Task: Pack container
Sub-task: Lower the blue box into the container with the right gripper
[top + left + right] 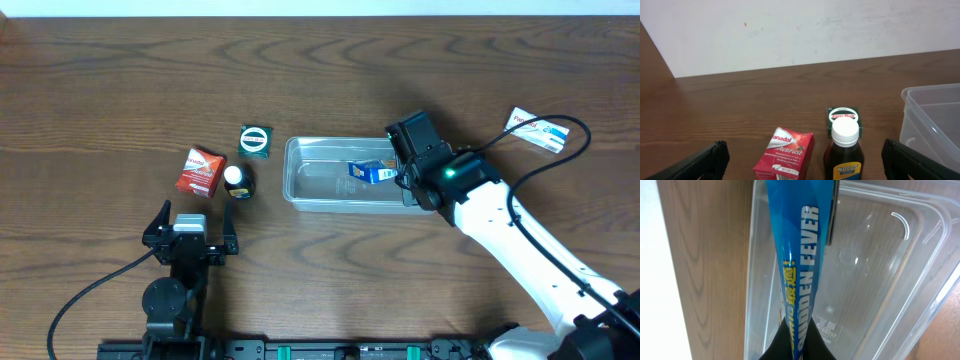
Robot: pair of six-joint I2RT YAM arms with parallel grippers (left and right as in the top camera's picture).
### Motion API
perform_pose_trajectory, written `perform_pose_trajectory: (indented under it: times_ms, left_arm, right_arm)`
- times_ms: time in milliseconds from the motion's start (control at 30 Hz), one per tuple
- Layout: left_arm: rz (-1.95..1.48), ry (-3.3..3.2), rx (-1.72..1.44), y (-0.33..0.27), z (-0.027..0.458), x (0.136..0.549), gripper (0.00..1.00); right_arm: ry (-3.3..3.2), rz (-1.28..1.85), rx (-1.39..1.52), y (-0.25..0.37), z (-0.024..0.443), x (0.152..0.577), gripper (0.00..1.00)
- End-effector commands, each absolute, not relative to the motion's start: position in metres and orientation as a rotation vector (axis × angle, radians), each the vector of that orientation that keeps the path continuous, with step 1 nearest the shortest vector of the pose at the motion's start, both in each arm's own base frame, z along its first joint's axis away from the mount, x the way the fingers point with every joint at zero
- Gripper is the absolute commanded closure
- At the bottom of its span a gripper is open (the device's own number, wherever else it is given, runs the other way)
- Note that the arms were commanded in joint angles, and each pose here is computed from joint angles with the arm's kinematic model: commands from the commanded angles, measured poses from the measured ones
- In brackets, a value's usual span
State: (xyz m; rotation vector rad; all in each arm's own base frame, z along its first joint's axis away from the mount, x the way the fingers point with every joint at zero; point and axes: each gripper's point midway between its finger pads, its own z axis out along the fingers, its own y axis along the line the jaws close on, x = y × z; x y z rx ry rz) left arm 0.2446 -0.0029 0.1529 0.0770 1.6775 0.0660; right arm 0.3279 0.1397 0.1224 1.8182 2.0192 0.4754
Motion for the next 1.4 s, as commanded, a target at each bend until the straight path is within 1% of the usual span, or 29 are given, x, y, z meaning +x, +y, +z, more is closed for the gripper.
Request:
perform_pose_trajectory:
  times_ms: [0,233,267,333,400,833,900,967,1000,1100,1367]
  left_arm:
    - [0.083,1.728,0.053,0.002,0.136,0.244,0.02]
    - [0.083,1.728,0.053,0.002,0.136,0.244,0.02]
    - [0.083,1.728,0.053,0.002,0.136,0.244,0.02]
    - [0.083,1.728,0.053,0.002,0.136,0.244,0.02]
    - [0.083,1.728,0.053,0.002,0.136,0.244,0.02]
    - [0.082,1.728,0.053,0.002,0.136,0.244,0.02]
    - [0.083,1.728,0.053,0.002,0.136,0.244,0.02]
    - [0.082,1.728,0.054,0.002,0.136,0.244,0.02]
    - [0.082,1.728,0.054,0.002,0.136,0.244,0.02]
    - [0.082,1.728,0.053,0.002,0.136,0.244,0.02]
    - [0.082,1.728,0.054,0.002,0.136,0.244,0.02]
  right_arm:
    - [2.002,0.444,1.822,0.14,0.117,0.328,0.99]
    - [2.008,0.428,1.824,0.14,0.113,0.329,0.99]
    - [2.007,0.433,1.823,0.141,0.114,0.329,0.97]
    - [2.005,0.437,1.822,0.141,0.114,0.33,0.9]
    - [2.005,0.437,1.822,0.141,0.114,0.33,0.87]
    - [2.006,0.438,1.822,0.141,0.114,0.33,0.83]
    - [2.005,0.442,1.821,0.142,0.114,0.33,0.81]
    - [2.03,0.463,1.814,0.146,0.114,0.33,0.73]
    - [2.048,0.481,1.798,0.149,0.115,0.331,0.71]
    - [2.085,0.536,1.771,0.159,0.117,0.335,0.71]
    - [2.086,0.547,1.769,0.16,0.118,0.335,0.76]
